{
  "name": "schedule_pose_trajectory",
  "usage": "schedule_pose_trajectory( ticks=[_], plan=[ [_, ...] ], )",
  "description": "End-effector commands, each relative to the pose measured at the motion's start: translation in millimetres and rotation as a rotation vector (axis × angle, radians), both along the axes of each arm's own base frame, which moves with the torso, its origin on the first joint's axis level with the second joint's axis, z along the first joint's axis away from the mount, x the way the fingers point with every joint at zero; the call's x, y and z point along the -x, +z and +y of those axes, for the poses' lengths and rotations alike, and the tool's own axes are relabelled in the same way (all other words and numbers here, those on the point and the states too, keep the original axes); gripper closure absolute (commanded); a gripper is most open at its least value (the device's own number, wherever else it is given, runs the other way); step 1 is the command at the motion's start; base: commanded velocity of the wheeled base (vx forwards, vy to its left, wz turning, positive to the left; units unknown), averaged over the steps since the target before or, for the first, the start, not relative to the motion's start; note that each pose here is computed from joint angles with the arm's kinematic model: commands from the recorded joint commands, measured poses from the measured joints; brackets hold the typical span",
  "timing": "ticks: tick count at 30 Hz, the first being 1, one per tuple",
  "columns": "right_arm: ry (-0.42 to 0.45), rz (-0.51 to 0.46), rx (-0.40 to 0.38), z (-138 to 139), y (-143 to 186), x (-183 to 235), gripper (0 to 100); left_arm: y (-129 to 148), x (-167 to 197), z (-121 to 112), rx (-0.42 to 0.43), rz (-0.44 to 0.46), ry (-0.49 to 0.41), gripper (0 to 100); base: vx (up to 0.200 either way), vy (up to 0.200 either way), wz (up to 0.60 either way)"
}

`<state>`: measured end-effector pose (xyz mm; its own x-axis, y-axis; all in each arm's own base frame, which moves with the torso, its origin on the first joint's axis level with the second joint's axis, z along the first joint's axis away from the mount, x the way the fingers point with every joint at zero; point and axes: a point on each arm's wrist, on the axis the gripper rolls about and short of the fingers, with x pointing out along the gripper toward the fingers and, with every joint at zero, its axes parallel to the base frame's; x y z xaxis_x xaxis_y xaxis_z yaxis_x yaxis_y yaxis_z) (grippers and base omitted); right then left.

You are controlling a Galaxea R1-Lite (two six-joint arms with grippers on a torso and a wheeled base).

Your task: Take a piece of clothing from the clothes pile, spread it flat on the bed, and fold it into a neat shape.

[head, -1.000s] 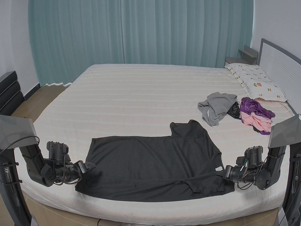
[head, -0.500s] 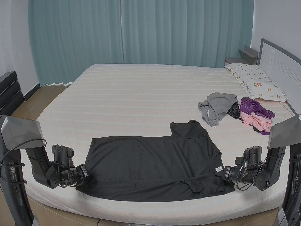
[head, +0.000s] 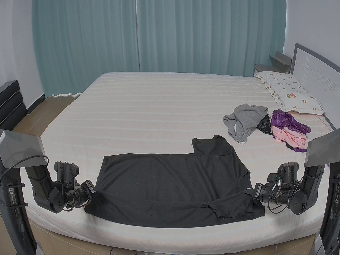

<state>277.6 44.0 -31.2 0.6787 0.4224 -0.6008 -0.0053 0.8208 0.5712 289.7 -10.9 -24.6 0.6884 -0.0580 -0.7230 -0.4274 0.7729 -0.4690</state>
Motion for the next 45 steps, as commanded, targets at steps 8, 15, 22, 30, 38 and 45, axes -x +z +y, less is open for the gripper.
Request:
schedule_pose_trajectory(
  ticks=[8, 15, 22, 30, 38, 45],
  plan=[
    [-0.009, -0.024, -0.002, -1.9, 3.7, 0.2, 100, 1.5, 4.2, 3.5, 0.016, -0.005, 0.022, 100, 0.000, 0.000, 0.00],
    [-0.036, -0.002, 0.014, -5.7, -4.8, -1.4, 100, -1.3, 6.0, 4.6, 0.043, 0.010, 0.042, 100, 0.000, 0.000, 0.00],
    [-0.033, 0.019, 0.019, -4.8, -11.5, -1.1, 100, -5.4, 3.6, 3.2, 0.052, 0.018, 0.044, 100, 0.000, 0.000, 0.00],
    [-0.022, 0.037, 0.015, -3.5, -15.6, 0.2, 0, -5.5, 4.1, 2.4, 0.048, 0.019, 0.038, 0, 0.000, 0.000, 0.00],
    [-0.064, 0.001, 0.009, -15.0, -2.1, -1.4, 0, 9.1, 1.7, 5.9, 0.065, -0.034, 0.042, 0, 0.000, 0.000, 0.00],
    [-0.072, -0.069, 0.001, -17.6, 23.9, 4.5, 0, 41.5, -5.1, 9.4, 0.084, -0.152, 0.034, 0, 0.000, 0.000, 0.00]
  ],
)
